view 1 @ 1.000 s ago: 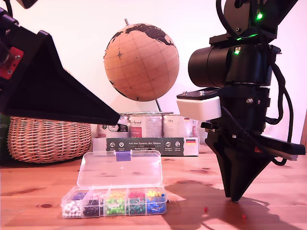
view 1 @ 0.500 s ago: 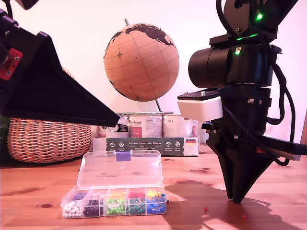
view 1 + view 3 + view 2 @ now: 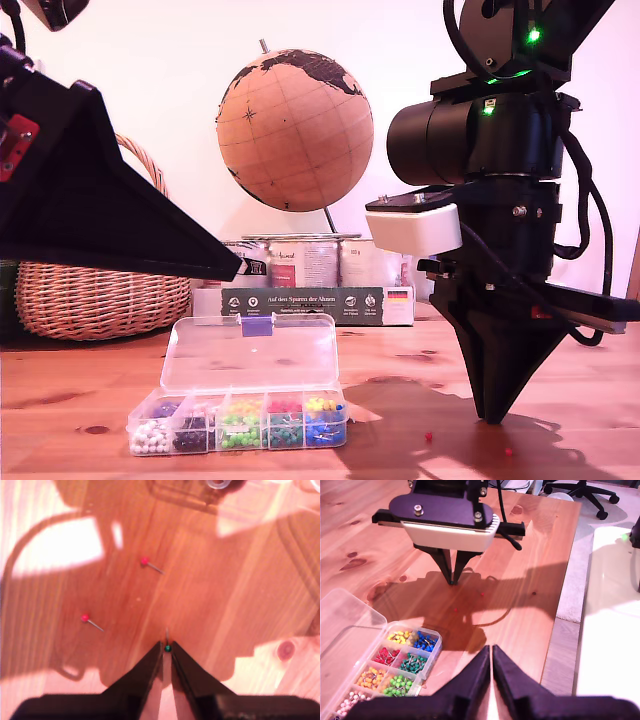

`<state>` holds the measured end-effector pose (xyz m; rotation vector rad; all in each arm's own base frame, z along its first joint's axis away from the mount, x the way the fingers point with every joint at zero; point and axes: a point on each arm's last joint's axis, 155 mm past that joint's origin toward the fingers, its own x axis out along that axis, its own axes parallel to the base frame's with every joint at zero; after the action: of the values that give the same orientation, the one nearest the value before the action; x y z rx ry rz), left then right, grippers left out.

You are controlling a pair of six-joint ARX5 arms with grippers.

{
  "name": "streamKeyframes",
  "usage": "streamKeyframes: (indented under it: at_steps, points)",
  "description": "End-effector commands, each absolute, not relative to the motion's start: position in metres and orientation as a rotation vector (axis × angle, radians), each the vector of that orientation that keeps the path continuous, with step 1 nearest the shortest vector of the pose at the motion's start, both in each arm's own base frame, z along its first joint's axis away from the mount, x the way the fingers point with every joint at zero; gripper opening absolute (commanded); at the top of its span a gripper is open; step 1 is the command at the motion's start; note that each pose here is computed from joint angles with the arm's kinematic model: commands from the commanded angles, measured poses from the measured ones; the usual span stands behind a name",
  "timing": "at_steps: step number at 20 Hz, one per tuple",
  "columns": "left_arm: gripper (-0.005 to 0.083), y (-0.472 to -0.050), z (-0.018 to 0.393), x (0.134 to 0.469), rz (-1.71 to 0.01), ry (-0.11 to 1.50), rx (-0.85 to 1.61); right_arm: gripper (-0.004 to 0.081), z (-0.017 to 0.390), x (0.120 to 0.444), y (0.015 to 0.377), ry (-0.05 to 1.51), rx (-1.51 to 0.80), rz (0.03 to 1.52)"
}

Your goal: Sort the loose pins on the table into their correct compartments

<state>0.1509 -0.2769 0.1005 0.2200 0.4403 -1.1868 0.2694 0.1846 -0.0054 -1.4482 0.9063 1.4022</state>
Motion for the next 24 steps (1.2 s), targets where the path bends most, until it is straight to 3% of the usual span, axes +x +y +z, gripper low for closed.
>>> streamKeyframes:
  at_steps: [1,24]
  points:
    - [-0.0024,-0.273,0.089,0.148,-1.184,0.465,0.234,-0.0002,-0.021,0.264,0.182,0.936,-1.463,1.44]
    - [-0.0024,-0.273,0.088,0.149,-1.184,0.463,0.24,-0.001,-0.006,0.273,0.19,0.94,-1.477,1.408]
